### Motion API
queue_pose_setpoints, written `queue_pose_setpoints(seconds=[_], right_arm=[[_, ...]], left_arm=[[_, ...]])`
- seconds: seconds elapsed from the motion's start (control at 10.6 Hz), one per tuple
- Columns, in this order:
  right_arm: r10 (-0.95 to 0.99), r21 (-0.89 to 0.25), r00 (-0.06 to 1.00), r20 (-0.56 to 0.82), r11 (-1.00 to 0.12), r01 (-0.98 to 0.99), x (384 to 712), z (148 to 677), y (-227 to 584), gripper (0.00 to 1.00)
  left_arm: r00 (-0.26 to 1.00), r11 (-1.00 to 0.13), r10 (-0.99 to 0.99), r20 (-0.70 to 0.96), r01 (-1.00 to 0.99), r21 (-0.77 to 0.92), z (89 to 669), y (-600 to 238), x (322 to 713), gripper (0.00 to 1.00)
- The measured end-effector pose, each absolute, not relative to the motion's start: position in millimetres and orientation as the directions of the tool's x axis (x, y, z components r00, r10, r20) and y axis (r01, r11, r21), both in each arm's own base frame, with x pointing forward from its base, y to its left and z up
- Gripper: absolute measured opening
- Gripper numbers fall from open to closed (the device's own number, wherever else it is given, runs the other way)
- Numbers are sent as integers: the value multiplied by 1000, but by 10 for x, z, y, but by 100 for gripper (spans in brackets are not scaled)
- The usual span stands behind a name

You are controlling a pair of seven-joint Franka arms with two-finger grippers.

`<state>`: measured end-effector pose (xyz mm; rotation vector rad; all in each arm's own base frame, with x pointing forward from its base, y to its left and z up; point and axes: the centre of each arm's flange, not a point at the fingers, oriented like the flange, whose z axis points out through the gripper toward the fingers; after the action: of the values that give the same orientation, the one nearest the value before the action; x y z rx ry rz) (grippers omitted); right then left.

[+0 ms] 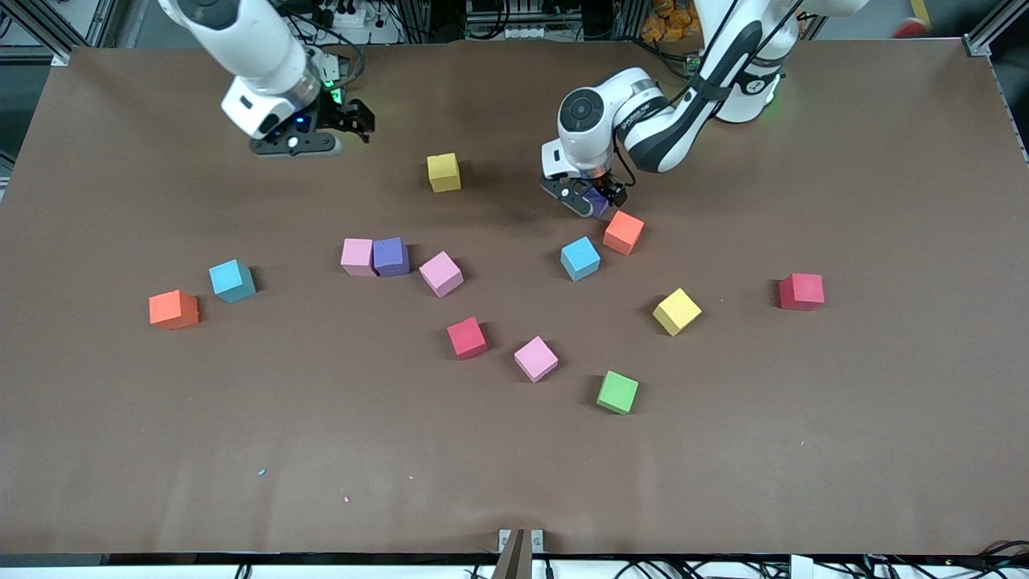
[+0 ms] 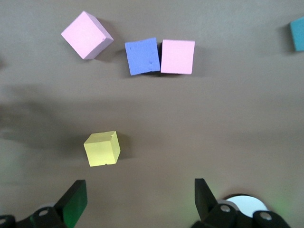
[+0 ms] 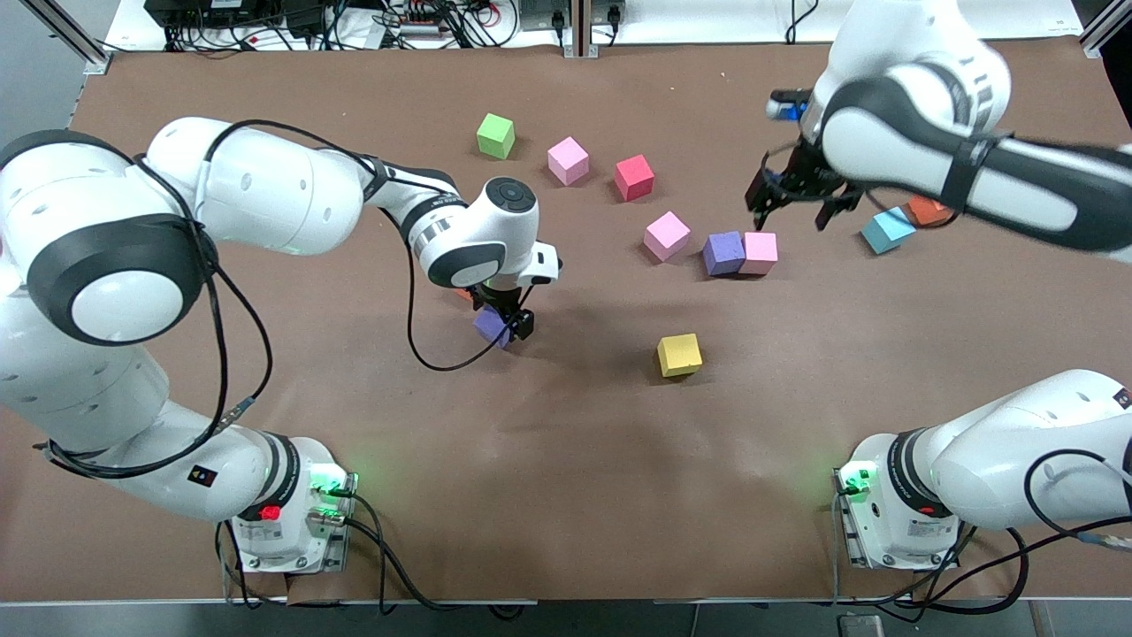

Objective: Arrange 11 blocks into digit 3
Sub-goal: 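Grasp the purple block with the left gripper while the right gripper reaches yellow, then lift the purple block with the left gripper while the right gripper grasps yellow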

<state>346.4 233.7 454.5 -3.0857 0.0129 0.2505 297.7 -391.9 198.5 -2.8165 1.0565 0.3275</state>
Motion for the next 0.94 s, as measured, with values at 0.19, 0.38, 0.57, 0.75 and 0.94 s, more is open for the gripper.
queue_pose_setpoints(seconds=[0.19,0.38,0.57,0.75,0.94], right_arm=[[-29,-60,993,-115,-998,-36,3215,4356,2623,100],[-47,-81,996,-72,-995,-53,2968,4009,2877,100],[-61,-68,996,-69,-996,-66,2706,3626,3152,100],[-63,-62,996,-61,-996,-67,2566,3369,3317,100],[-66,-84,998,-23,-994,-68,2443,3075,3310,100]], left_arm=[[729,-747,-639,-245,-664,-29,1936,-3923,2961,72],[746,-763,-621,-241,-645,-34,1936,-3959,2954,58],[830,-842,-517,-211,-537,-50,1985,-4083,3002,57],[916,-924,-366,-164,-378,-50,2098,-4366,3072,55],[970,-977,-203,-132,-209,-33,2188,-4738,3075,55]])
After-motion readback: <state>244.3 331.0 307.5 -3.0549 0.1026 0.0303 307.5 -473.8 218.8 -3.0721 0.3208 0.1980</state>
